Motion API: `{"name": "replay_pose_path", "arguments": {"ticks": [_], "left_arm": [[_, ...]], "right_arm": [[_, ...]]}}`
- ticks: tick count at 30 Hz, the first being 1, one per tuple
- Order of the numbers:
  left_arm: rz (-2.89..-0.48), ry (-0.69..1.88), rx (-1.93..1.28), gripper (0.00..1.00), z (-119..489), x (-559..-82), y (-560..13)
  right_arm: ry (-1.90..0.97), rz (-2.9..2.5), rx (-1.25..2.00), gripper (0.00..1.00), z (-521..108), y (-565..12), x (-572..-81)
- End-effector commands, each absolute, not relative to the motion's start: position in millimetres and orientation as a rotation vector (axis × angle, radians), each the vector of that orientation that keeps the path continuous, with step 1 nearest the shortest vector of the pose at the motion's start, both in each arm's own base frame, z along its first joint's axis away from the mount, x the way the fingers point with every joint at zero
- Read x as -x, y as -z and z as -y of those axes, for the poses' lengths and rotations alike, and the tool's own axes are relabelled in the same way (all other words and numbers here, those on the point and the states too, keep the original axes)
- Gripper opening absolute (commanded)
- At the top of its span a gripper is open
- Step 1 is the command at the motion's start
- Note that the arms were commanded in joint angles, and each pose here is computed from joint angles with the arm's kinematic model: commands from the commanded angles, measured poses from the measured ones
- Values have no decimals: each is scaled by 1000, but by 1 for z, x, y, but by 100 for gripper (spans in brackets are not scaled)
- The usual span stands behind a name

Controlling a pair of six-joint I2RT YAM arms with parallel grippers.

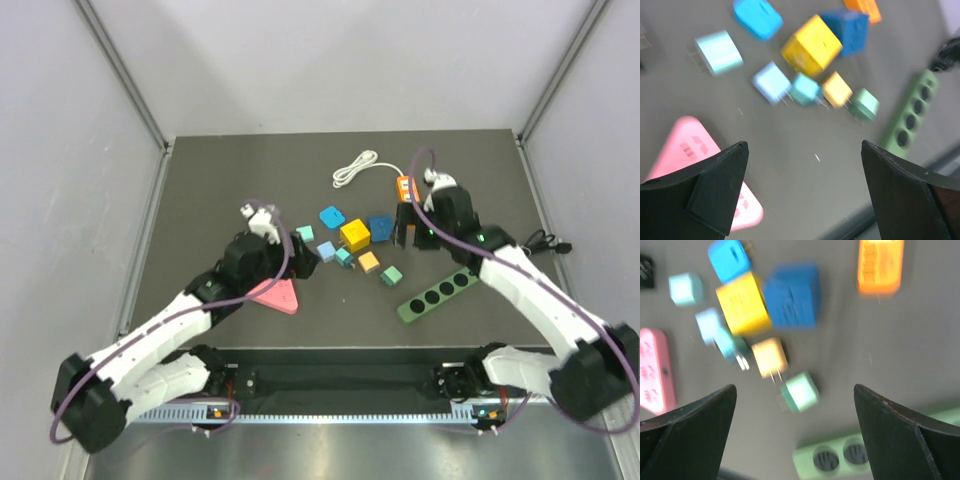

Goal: Pull the plug off the socket

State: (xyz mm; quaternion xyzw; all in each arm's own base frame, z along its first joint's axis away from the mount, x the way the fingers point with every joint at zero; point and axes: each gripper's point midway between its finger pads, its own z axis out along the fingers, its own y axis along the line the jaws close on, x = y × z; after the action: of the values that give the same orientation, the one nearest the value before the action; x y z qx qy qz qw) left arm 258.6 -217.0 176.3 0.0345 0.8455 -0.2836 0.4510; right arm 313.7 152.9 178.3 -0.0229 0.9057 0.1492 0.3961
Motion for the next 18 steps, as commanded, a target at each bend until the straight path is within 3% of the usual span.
{"name": "replay_pose_path", "arguments": {"ticks": [1, 5, 9, 18], "left_arm": [[-1990, 1002, 25, 98, 227, -228, -187], [-1895, 1104, 109, 98, 208, -202, -188], [-1735, 1219, 188, 98, 189, -181, -200], [-1767, 1383, 135, 98, 201, -154, -165]], "right_arm": [[-350, -2151, -121, 100, -127, -194, -289], [-457, -2103, -121, 100, -124, -143, -250], [-597, -2049, -80, 100, -127, -143, -215], [-810, -2096, -262, 100, -137, -94, -185]]}}
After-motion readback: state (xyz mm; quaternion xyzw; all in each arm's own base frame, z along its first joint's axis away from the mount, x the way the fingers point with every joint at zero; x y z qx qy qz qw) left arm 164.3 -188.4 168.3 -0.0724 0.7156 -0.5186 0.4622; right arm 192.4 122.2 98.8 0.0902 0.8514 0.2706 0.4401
